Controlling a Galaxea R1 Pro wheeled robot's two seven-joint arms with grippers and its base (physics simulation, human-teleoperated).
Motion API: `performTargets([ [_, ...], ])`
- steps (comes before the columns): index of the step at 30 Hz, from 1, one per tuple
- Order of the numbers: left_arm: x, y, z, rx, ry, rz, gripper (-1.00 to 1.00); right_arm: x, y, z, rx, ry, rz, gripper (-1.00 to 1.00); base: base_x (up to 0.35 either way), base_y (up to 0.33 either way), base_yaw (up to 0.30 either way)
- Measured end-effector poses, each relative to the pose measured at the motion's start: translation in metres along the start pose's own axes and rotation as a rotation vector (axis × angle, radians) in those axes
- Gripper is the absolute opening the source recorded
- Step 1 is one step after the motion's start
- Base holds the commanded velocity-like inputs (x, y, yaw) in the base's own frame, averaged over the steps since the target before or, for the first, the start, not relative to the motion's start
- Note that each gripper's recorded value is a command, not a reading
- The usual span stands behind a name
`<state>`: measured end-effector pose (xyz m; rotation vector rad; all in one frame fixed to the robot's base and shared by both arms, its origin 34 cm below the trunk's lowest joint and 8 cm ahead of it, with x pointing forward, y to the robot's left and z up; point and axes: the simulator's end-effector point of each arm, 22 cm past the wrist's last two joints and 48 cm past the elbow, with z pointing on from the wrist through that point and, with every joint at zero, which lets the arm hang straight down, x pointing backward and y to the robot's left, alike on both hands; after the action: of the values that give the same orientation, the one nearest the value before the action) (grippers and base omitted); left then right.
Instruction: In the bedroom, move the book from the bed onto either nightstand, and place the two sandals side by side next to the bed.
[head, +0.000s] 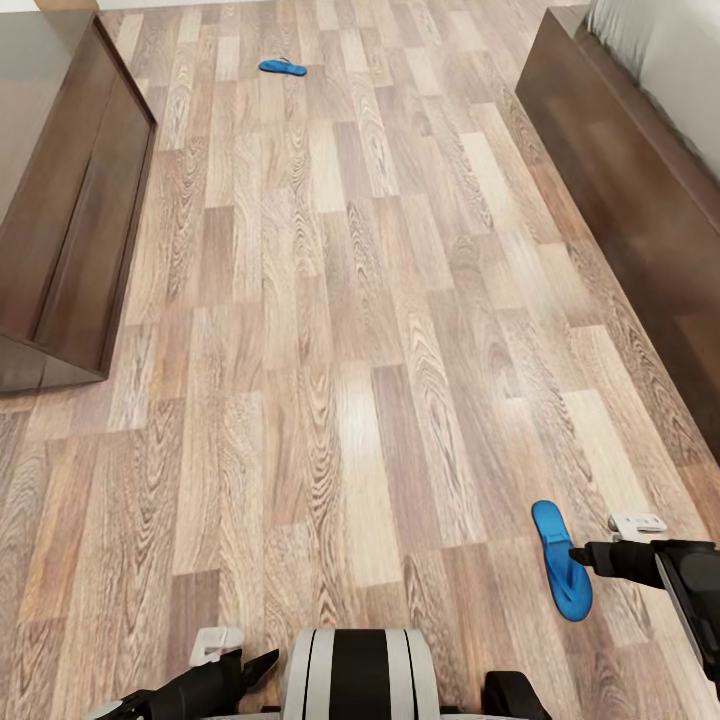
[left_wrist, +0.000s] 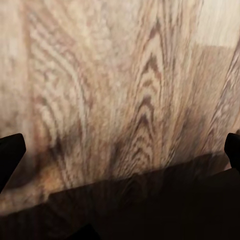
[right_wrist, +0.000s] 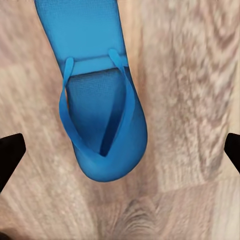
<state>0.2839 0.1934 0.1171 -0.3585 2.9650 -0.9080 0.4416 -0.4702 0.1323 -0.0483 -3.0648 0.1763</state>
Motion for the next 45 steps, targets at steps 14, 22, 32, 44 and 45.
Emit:
performTargets([
  [14, 0.0, 0.0, 0.0, -0.001, -0.001, -0.001, 1.0, -0.016, 0.002, -0.009, 0.004, -0.041, -0.013, 1.0, 0.0, 0.0, 0.0],
  [22, -0.001, 0.0, 0.0, -0.001, -0.002, 0.0, 1.0, -0.016, 0.003, -0.009, 0.004, -0.042, -0.013, 1.0, 0.0, 0.0, 0.0],
  [32, -0.113, -0.021, -0.026, 0.03, -0.158, 0.087, 1.0, -0.016, 0.003, -0.009, 0.005, -0.042, -0.014, 1.0, 0.0, 0.0, 0.0],
  [44, -0.263, -0.12, -0.06, 0.323, -0.327, 0.008, 1.0, -0.016, 0.003, -0.009, 0.007, -0.041, -0.017, 1.0, 0.0, 0.0, 0.0],
  [45, -0.269, -0.124, -0.065, 0.354, -0.341, -0.008, 1.0, -0.016, 0.003, -0.009, 0.007, -0.041, -0.017, 1.0, 0.0, 0.0, 0.0],
])
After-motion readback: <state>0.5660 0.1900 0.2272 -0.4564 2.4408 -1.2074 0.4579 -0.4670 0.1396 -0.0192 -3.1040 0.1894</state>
